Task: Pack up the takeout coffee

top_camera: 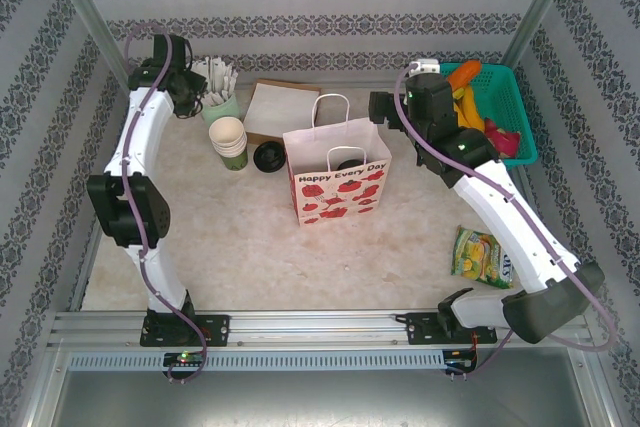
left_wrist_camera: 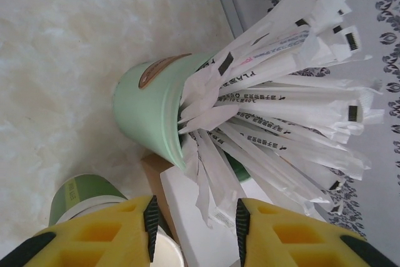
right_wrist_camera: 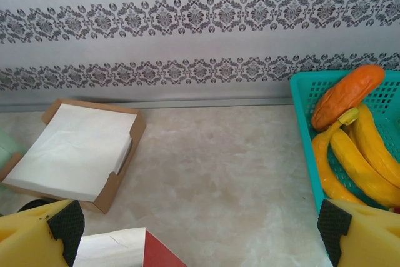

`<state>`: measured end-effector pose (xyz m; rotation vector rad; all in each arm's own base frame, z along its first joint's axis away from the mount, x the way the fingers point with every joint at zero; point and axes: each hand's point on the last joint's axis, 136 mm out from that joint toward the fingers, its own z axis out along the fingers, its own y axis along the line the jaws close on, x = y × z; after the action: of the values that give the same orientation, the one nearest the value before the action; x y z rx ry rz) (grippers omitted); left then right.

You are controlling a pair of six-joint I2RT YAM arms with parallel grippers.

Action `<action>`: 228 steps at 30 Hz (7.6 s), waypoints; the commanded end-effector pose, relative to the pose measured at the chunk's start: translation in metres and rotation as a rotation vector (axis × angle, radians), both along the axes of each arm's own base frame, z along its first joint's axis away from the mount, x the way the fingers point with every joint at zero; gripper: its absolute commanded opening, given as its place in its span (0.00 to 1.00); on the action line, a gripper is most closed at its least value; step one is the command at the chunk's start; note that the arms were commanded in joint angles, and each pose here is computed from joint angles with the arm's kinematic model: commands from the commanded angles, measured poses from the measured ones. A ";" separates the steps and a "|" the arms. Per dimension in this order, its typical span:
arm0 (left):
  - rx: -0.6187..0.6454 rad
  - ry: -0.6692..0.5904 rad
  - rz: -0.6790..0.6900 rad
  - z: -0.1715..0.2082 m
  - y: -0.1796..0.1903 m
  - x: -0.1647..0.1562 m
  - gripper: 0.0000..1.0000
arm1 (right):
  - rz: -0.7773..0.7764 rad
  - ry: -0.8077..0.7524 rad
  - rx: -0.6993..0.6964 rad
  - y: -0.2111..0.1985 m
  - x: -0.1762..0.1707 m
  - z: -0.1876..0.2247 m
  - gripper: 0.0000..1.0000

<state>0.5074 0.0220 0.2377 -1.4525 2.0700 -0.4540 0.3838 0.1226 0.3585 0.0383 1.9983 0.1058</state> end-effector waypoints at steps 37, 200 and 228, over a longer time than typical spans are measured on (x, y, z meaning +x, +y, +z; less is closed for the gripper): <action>0.407 -0.242 -0.483 0.145 -0.020 -0.061 0.00 | -0.024 -0.051 0.013 -0.007 0.002 0.010 0.98; 0.245 0.137 -0.963 0.034 -0.037 -0.238 0.00 | 0.246 0.502 0.370 0.169 0.180 -0.205 0.84; 0.139 -0.032 -1.001 0.012 -0.055 -0.191 0.05 | 0.317 0.640 0.267 0.235 0.150 -0.259 0.73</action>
<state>0.3101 -0.0386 0.2547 -0.2204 2.6272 -0.6773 0.5566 0.3483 0.0912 -0.0561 2.5559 0.6425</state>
